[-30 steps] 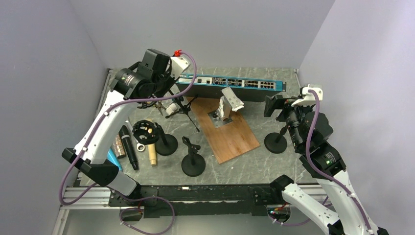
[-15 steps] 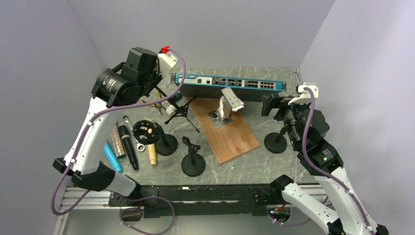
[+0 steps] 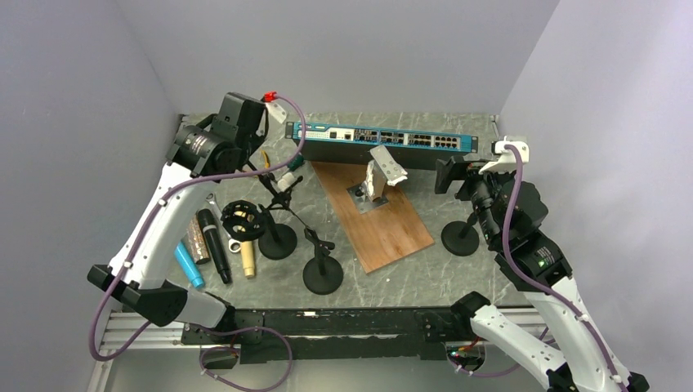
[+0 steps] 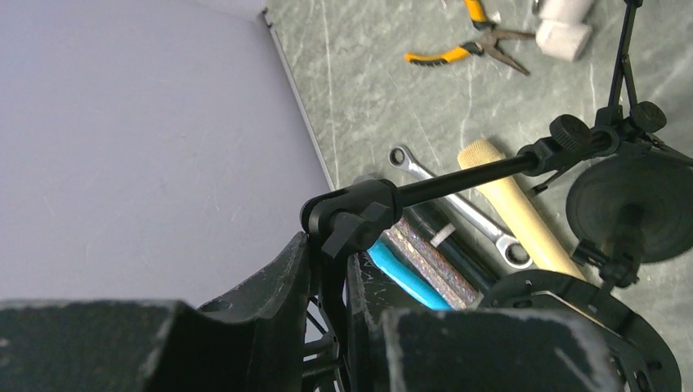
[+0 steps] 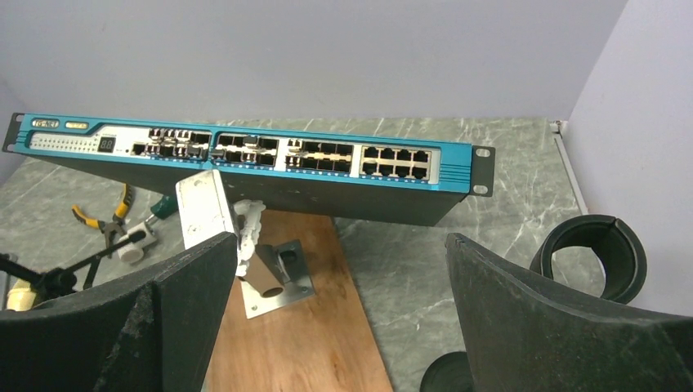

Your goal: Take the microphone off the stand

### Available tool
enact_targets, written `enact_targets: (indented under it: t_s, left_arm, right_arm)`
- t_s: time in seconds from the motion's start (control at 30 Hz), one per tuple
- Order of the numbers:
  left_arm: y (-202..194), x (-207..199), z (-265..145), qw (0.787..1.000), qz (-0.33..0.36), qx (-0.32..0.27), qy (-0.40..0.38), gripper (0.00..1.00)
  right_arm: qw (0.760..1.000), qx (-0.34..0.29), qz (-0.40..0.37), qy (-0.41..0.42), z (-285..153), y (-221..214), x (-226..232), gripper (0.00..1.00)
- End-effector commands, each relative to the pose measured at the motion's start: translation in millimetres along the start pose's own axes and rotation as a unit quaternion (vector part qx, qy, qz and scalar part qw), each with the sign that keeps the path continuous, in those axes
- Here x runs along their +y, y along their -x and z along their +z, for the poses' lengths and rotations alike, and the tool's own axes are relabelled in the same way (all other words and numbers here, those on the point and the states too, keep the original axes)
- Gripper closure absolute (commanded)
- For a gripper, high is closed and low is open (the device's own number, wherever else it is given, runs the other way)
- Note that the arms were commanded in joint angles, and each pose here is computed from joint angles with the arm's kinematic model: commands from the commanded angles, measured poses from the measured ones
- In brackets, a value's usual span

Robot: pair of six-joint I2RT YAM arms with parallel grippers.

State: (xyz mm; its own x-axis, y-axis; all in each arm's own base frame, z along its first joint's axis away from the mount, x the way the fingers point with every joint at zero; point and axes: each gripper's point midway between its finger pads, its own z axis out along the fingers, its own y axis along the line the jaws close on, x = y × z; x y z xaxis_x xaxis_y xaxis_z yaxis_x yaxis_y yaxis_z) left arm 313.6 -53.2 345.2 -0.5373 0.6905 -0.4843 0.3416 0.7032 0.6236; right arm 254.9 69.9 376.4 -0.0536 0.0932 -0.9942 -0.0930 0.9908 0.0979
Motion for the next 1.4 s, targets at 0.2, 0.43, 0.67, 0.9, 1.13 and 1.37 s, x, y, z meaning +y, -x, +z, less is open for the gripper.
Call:
enact_targets:
  t_s: [0.2,0.43,0.67,0.9,1.13,1.37]
  left_arm:
    - [43,67,-28,0.988,-0.066,-0.090,0.104,1.00]
    - [32,96,-7,0.985,-0.068,-0.043,0.154,1.00]
    - [22,129,10,0.974,-0.087,-0.010,0.209,1.00]
    - [10,183,32,0.947,-0.101,0.011,0.305,1.00]
    - [-7,226,81,0.927,-0.096,0.056,0.359,1.00]
    - [-10,242,116,0.928,-0.046,0.051,0.366,1.00]
  right_arm:
    - [0.999,-0.032,0.007,0.006,-4,18,1,0.00]
    - [0.999,-0.031,0.007,0.009,-3,17,2,0.00]
    - [0.999,-0.030,0.006,0.012,-3,19,4,0.00]
    - [1.000,-0.022,0.009,0.020,-1,24,9,0.00]
    - [1.000,-0.015,0.008,0.020,-5,27,8,0.00]
    - [1.000,-0.020,0.009,0.016,-16,35,2,0.00]
